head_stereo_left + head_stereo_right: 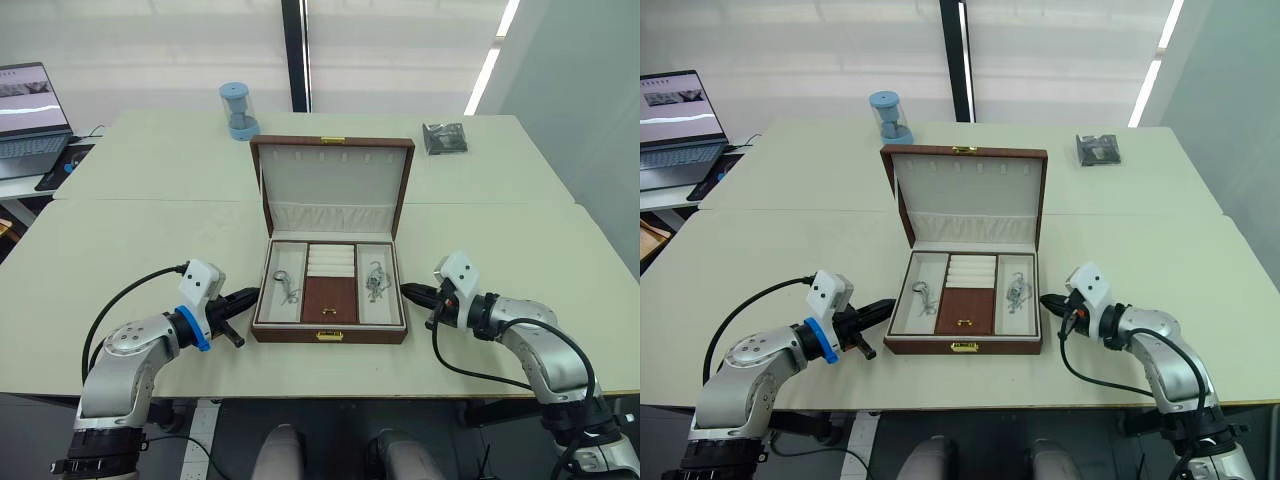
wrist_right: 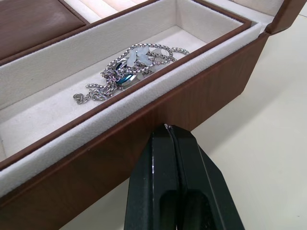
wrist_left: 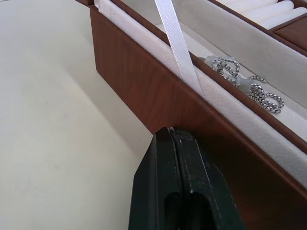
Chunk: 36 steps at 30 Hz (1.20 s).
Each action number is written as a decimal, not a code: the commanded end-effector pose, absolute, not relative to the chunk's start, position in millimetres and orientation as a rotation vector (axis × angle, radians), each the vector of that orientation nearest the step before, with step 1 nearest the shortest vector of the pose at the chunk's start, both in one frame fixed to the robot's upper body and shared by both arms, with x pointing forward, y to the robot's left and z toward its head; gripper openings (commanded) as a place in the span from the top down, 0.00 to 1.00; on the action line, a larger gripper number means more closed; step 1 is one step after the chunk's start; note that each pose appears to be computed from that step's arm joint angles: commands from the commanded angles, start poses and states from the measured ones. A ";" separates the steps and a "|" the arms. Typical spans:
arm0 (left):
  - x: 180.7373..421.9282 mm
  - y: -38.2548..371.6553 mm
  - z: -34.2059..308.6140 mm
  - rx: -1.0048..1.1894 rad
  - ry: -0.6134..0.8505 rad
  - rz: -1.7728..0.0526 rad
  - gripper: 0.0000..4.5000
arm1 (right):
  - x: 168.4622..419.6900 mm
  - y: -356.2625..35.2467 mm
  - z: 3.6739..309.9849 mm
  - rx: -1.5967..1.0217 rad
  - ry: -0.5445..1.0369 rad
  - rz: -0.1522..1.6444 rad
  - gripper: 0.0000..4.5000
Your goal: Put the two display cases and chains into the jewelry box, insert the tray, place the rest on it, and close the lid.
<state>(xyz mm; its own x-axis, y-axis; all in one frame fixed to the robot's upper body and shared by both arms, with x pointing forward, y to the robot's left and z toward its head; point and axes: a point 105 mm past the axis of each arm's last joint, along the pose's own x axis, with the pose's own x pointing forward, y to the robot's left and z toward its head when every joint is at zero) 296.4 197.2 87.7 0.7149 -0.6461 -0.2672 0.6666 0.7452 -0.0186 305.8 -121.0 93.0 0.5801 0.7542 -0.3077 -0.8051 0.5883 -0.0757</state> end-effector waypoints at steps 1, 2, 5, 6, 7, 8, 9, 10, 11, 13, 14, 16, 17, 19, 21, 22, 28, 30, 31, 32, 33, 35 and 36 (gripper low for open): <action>282.4 141.5 86.6 0.052 0.243 -0.988 1.00 | 281.7 -72.4 97.0 -0.160 0.211 1.179 1.00; 282.5 144.7 87.3 0.054 0.243 -0.979 1.00 | 284.9 -75.4 96.9 -0.164 0.210 1.164 1.00; 279.0 145.1 88.6 0.049 0.243 -0.983 1.00 | 291.3 -81.0 97.4 -0.174 0.206 1.138 1.00; 276.7 142.4 88.9 0.043 0.244 -0.995 1.00 | 292.2 -81.4 97.9 -0.176 0.203 1.137 1.00; 275.2 140.7 89.1 0.039 0.244 -1.003 1.00 | 292.7 -81.5 98.3 -0.177 0.202 1.138 1.00; 273.8 138.3 89.0 0.036 0.245 -1.008 1.00 | 293.8 -81.4 99.0 -0.179 0.198 1.136 1.00; 272.8 136.6 88.8 0.034 0.245 -1.011 1.00 | 294.4 -81.2 99.6 -0.180 0.196 1.136 1.00; 272.4 135.7 88.7 0.033 0.245 -1.012 1.00 | 295.0 -80.9 100.0 -0.180 0.194 1.135 1.00; 272.0 135.1 88.5 0.031 0.246 -1.013 1.00 | 295.2 -80.6 100.2 -0.180 0.192 1.135 1.00; 271.9 135.1 88.3 0.030 0.248 -1.011 1.00 | 293.9 -79.0 100.5 -0.177 0.192 1.143 1.00; 272.4 135.6 88.2 0.030 0.249 -1.010 1.00 | 293.5 -78.5 100.6 -0.176 0.192 1.145 1.00; 274.1 137.5 87.8 0.035 0.251 -1.003 1.00 | 291.7 -77.9 99.9 -0.174 0.195 1.150 1.00; 274.7 138.3 87.9 0.036 0.252 -1.001 1.00 | 291.4 -77.9 99.7 -0.174 0.196 1.150 1.00; 275.5 139.9 88.0 0.039 0.252 -0.996 1.00 | 291.0 -78.7 99.4 -0.174 0.197 1.147 1.00; 276.5 142.7 88.1 0.048 0.252 -0.988 1.00 | 291.8 -80.9 99.2 -0.176 0.198 1.136 1.00; 277.7 145.3 88.0 0.054 0.252 -0.978 1.00 | 292.3 -82.3 99.2 -0.177 0.198 1.130 1.00; 289.4 177.4 93.2 0.116 0.197 -0.857 1.00 | 301.9 -103.6 104.0 -0.175 0.194 1.044 1.00; 290.9 189.0 97.1 0.132 0.168 -0.816 1.00 | 307.7 -113.4 108.2 -0.159 0.183 0.996 1.00; 292.2 195.9 101.3 0.142 0.138 -0.785 1.00 | 310.9 -118.6 110.1 -0.147 0.178 0.971 1.00; 292.9 202.7 106.4 0.142 0.107 -0.755 1.00 | 313.3 -123.5 112.1 -0.133 0.175 0.953 1.00; 291.2 209.5 110.2 0.137 0.091 -0.734 1.00 | 315.6 -128.7 114.6 -0.113 0.170 0.935 1.00; 285.8 220.7 113.5 0.140 0.085 -0.711 1.00 | 319.3 -136.9 120.2 -0.078 0.158 0.910 1.00; 282.8 225.1 114.6 0.144 0.085 -0.705 1.00 | 320.2 -139.6 122.2 -0.068 0.156 0.906 1.00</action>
<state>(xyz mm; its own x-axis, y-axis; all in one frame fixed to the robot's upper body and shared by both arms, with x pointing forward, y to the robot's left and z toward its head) 286.0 219.1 95.8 0.7484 -0.6389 -0.1782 0.6555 0.7534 0.0523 315.9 -130.8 103.8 0.5833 0.7819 -0.2198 -0.7986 0.6015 0.0204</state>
